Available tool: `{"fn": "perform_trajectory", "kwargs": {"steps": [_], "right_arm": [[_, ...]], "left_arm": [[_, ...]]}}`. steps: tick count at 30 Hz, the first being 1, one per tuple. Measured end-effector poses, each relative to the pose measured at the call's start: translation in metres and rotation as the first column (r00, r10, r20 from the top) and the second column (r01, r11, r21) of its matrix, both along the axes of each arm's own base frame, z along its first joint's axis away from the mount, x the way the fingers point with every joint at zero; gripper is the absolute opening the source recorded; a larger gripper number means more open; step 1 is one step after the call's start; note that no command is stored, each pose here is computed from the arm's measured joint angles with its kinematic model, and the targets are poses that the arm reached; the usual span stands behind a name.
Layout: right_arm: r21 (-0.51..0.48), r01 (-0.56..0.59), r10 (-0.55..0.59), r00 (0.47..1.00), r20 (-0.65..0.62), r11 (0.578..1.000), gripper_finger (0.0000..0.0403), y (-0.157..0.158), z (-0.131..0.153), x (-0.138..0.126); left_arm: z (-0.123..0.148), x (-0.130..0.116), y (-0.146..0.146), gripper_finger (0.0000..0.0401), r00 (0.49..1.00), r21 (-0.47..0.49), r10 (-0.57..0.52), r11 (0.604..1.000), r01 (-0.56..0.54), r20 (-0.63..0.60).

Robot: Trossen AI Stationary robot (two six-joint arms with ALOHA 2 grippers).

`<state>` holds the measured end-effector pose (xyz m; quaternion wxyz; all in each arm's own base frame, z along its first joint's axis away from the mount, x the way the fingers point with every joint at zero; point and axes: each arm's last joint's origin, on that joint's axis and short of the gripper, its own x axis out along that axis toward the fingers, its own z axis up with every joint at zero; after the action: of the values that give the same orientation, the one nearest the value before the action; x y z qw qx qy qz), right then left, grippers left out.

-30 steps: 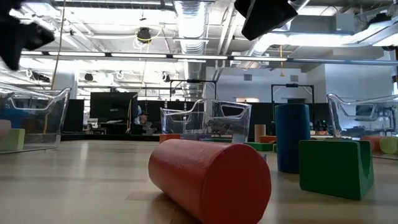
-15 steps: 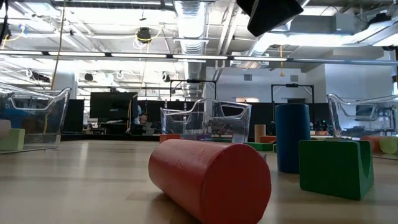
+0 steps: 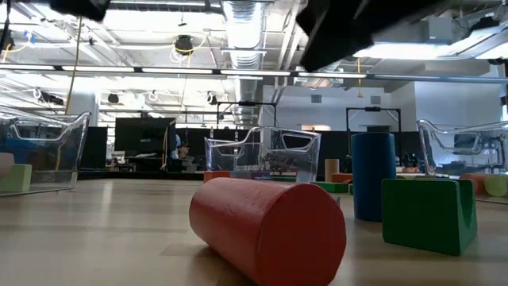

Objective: Sort blocks by size
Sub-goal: Put the blue rectangular block into the top transparent bin

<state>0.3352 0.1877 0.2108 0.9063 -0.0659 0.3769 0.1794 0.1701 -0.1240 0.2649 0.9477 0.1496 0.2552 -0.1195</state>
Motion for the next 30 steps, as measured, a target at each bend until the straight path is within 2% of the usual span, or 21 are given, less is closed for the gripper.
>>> {"fn": "perform_trajectory", "kwargs": {"steps": [6,9,14,20,25,30], "right_arm": [[-0.011,0.021,-0.021,1.000,0.008,1.000,0.0260,-0.009,-0.005,0.009],[-0.029,0.032,-0.032,0.999,-0.011,0.999,0.0260,-0.016,-0.019,0.018],[-0.064,0.031,-0.038,0.994,-0.105,0.997,0.0260,-0.026,-0.036,0.021],[-0.082,0.010,-0.020,0.993,-0.118,0.997,0.0260,-0.027,-0.037,0.020],[-0.097,-0.012,0.001,0.994,-0.114,0.995,0.0260,-0.027,-0.037,0.020],[-0.120,-0.024,0.006,0.988,-0.153,0.993,0.0260,-0.025,-0.055,0.023]], "left_arm": [[-0.022,0.023,-0.004,0.0170,0.998,0.064,0.037,0.997,-0.034,-0.048],[-0.032,0.037,-0.007,0.0170,0.999,0.106,0.030,0.994,-0.026,-0.038],[-0.046,0.055,-0.009,0.0170,0.999,0.159,0.027,0.987,-0.022,-0.028],[-0.052,0.066,-0.005,0.0170,0.998,0.154,0.059,0.987,-0.055,-0.020],[-0.051,0.072,-0.001,0.0170,0.998,0.110,0.061,0.992,-0.060,-0.003],[-0.049,0.075,0.001,0.0170,0.998,0.077,0.062,0.995,-0.063,0.009]]}}
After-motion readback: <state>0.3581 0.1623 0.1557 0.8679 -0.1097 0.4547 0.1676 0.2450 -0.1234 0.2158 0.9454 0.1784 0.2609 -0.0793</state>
